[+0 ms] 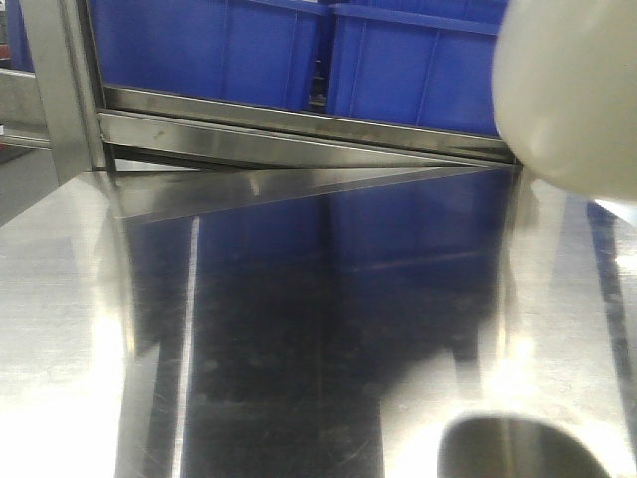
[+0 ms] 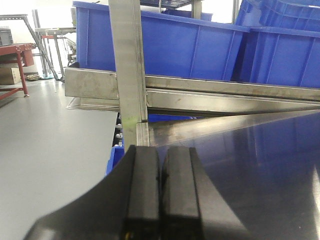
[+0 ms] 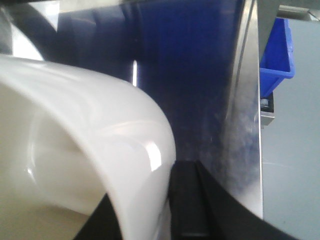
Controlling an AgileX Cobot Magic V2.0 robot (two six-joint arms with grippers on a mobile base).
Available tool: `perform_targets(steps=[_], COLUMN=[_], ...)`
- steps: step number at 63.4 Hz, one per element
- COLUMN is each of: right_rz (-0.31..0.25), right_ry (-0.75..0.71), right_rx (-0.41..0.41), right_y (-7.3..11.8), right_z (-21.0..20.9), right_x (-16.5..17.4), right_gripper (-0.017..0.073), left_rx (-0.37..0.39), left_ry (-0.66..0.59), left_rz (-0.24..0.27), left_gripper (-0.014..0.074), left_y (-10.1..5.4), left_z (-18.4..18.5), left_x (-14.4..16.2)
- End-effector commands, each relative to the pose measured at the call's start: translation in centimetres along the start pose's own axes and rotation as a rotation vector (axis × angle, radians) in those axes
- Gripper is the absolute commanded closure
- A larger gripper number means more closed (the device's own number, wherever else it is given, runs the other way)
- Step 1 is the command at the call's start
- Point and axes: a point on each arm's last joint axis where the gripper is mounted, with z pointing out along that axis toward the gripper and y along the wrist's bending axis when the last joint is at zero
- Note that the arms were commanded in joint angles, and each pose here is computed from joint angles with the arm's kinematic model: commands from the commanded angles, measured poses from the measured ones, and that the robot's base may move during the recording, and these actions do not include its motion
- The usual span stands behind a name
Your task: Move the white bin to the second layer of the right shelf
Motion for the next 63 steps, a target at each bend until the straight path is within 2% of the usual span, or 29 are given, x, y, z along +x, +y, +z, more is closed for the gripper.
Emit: perform_targets(steps=[1,63], right_rz=[0.005,0.007], right_ry=[-0.144,-0.141], right_rx=[-0.023,-0.025], right_y=[0.07,-0.01], right_z=[-1.41,-1.77], right_x=[-0.45,0.18], right_gripper=[0.0504,0.0504], left_rx=[-0.005,-0.005], left_ry=[-0.073,-0.073], left_rz=[-0.015,-0.015], left_gripper=[0.0509,0.0509], left_y=[0.04,0.04], left_z=[-0.07,-0.07], left_x=[0.22,0.22])
